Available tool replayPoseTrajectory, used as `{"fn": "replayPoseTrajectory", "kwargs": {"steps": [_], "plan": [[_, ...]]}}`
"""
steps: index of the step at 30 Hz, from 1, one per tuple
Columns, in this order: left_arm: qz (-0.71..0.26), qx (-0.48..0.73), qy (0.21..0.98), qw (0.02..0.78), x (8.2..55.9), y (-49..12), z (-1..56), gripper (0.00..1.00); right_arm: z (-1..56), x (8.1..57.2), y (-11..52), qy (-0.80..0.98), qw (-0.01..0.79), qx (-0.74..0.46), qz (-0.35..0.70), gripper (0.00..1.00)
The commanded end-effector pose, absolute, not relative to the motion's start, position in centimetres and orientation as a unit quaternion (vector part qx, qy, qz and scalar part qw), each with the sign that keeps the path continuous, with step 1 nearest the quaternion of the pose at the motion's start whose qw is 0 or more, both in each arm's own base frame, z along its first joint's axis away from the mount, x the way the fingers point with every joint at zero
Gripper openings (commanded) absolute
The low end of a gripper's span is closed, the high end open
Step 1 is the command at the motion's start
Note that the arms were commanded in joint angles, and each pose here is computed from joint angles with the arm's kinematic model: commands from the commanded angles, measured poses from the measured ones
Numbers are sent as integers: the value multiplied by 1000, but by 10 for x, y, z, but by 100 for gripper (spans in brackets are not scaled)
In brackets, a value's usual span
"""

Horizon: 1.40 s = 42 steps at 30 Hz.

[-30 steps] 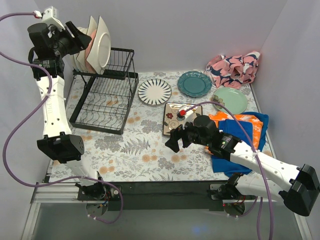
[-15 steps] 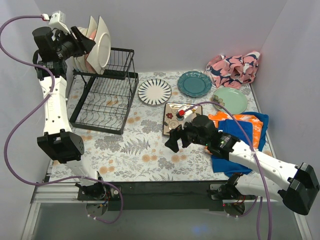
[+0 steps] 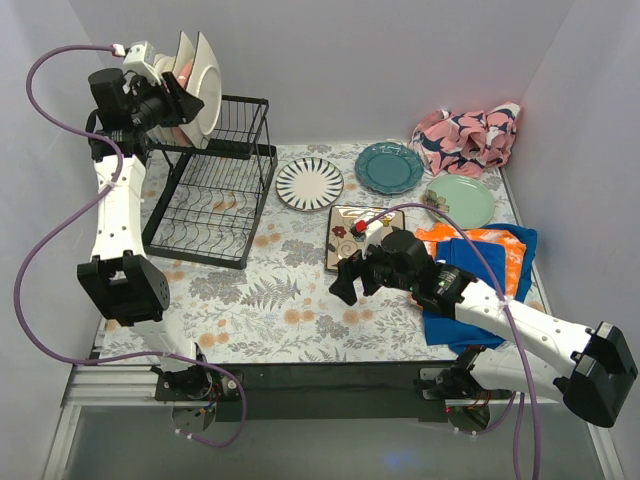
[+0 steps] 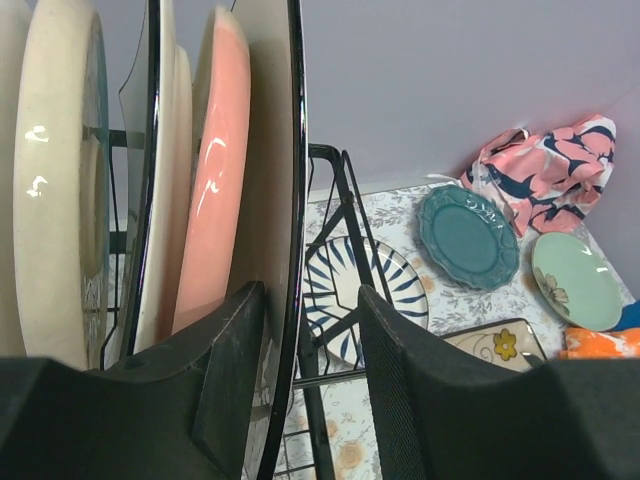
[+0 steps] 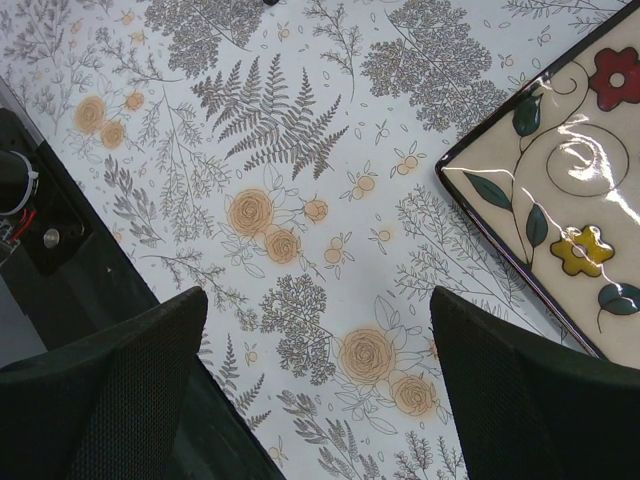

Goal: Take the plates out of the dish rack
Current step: Unload the plate from the dish rack.

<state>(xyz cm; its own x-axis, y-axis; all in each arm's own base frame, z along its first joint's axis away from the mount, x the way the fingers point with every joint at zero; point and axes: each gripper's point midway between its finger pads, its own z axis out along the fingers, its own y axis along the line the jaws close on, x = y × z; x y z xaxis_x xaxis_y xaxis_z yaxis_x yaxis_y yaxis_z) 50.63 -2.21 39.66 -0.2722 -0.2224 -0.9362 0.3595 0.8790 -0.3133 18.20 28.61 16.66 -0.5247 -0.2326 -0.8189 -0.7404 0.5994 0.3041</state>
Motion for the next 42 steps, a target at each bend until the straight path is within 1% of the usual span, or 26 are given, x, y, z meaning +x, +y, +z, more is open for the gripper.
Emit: {"fn": "replayPoseTrajectory", "kwargs": {"steps": [1,7,12,16,19,20,21,24,26,30,36,42], "plan": [[-219,76,744,627,502,-31,413,40,179,187,292,793,403,-304,340,96],[-166,95,747,637,511,-37,408,38,177,187,293,794,400,-305,341,96],[-169,99,750,632,515,-41,403,35,176,187,292,795,401,-305,339,96],[-174,103,755,623,517,-47,395,31,176,188,293,796,401,-304,338,96],[-173,106,757,621,519,-49,391,24,175,188,293,797,400,-304,337,96],[-171,107,756,623,518,-49,393,16,175,188,293,797,400,-304,337,96],[-171,108,756,623,518,-51,393,11,175,188,293,797,399,-303,337,96],[-157,112,752,630,518,-54,399,1,173,188,293,798,397,-305,336,96],[-137,114,750,637,519,-53,402,0,174,188,293,797,397,-305,337,96],[-129,125,739,650,514,-56,414,0,172,188,294,799,394,-306,336,96],[-108,139,703,690,507,-54,445,0,172,189,294,800,394,-304,336,96],[-86,154,678,714,504,-51,470,0,172,190,293,800,397,-303,333,96]]}}
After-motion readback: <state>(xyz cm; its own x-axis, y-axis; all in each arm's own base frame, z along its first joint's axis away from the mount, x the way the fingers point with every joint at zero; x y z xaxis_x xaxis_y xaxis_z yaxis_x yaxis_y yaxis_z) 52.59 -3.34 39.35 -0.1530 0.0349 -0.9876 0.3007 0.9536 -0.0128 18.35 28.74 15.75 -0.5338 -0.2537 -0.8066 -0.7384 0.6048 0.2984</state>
